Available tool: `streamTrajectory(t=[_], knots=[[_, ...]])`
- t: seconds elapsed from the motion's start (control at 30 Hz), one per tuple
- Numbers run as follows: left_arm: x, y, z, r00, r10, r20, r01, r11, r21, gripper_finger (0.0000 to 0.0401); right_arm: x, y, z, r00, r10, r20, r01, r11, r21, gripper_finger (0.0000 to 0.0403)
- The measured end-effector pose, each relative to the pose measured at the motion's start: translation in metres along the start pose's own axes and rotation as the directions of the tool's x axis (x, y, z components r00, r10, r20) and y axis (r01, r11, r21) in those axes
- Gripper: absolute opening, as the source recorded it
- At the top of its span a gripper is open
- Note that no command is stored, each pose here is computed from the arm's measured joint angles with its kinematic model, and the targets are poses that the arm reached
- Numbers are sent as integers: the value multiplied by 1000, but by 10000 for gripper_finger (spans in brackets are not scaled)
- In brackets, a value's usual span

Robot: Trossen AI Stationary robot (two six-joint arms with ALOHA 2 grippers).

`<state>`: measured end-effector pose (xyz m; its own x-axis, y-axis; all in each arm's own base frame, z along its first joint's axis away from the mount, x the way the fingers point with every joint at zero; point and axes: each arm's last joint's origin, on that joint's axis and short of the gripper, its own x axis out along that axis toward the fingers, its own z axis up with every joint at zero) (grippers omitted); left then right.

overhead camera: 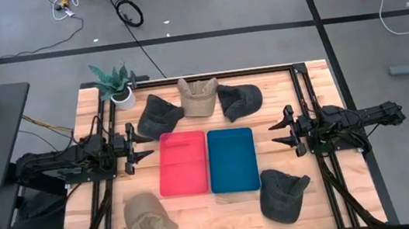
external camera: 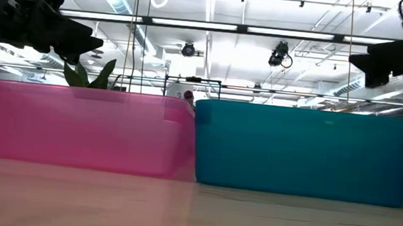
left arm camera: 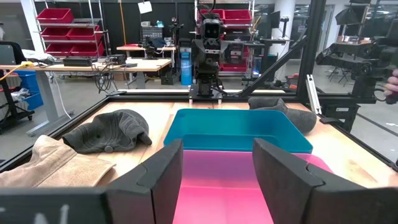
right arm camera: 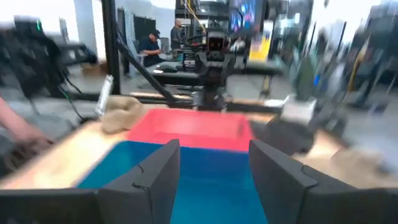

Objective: Pick & Place hat
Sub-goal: Put the bottom black cap into the blue bin

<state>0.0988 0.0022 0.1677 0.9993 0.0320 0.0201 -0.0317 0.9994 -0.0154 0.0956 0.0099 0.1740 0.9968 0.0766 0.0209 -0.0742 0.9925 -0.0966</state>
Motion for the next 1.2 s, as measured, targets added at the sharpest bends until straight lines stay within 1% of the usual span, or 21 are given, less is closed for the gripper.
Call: streamTrajectory(t=[0.07, 0.13, 0.2, 0.27, 0.33, 0.4, 0.53, 0.63, 0.77, 0.83, 0.87, 0.9, 0.97, 1.03, 1.1, 1.2], knots=[[0, 0, 0, 1000, 0, 0, 0, 1000, 0, 197, 0, 0, 3, 999, -4, 34, 7, 995, -96, 197], [0, 0, 0, 1000, 0, 0, 0, 1000, 0, 197, 0, -1, 10, 995, -13, 98, 29, 985, -173, 197], [0, 0, 0, 1000, 0, 0, 0, 1000, 0, 197, -2, -2, 18, 982, -22, 190, 68, 969, -238, 197], [0, 0, 0, 1000, 0, 0, 0, 1000, 0, 197, -5, -3, 30, 950, -35, 310, 118, 960, -255, 197], [0, 0, 0, 1000, 0, 0, 0, 1000, 0, 197, -10, -5, 43, 896, -49, 440, 171, 955, -242, 197], [0, 0, 0, 1000, 0, 0, 0, 1000, 0, 197, -17, -6, 54, 829, -63, 556, 210, 956, -206, 197], [0, 0, 0, 1000, -1, 0, 1, 1000, 0, 197, -30, -8, 69, 694, -82, 715, 235, 965, -117, 197], [0, 0, 0, 1000, 0, 0, 0, 1000, 0, 197, -36, -9, 75, 627, -87, 774, 193, 980, -47, 197], [0, 0, 0, 1000, 0, 0, 0, 1000, 0, 197, -48, -10, 83, 508, -99, 856, 87, 994, 63, 197], [0, 0, 0, 1000, 0, 0, 0, 1000, 0, 197, -52, -10, 85, 459, -104, 882, 74, 994, 78, 197], [0, 0, 0, 1000, 0, 0, 0, 1000, 0, 197, -54, -10, 86, 443, -105, 890, 78, 994, 78, 197], [0, 0, 0, 1000, 0, 1, 0, 1000, 0, 197, -55, -10, 86, 436, -105, 894, 82, 994, 77, 197], [0, 0, 0, 1000, 0, 0, 0, 1000, 0, 197, -55, -11, 88, 437, -104, 894, 84, 994, 75, 197], [0, 0, 0, 1000, 0, 0, 0, 1000, 0, 197, -57, -11, 92, 430, -85, 899, 67, 996, 63, 197], [0, 0, 0, 1000, -1, 0, 1, 1000, 0, 197, -60, -10, 100, 415, -24, 910, 19, 1000, 18, 197], [0, 0, 0, 1000, -1, 0, 1, 1000, 0, 197, -68, -7, 118, 390, 132, 911, -70, 991, -113, 197]])
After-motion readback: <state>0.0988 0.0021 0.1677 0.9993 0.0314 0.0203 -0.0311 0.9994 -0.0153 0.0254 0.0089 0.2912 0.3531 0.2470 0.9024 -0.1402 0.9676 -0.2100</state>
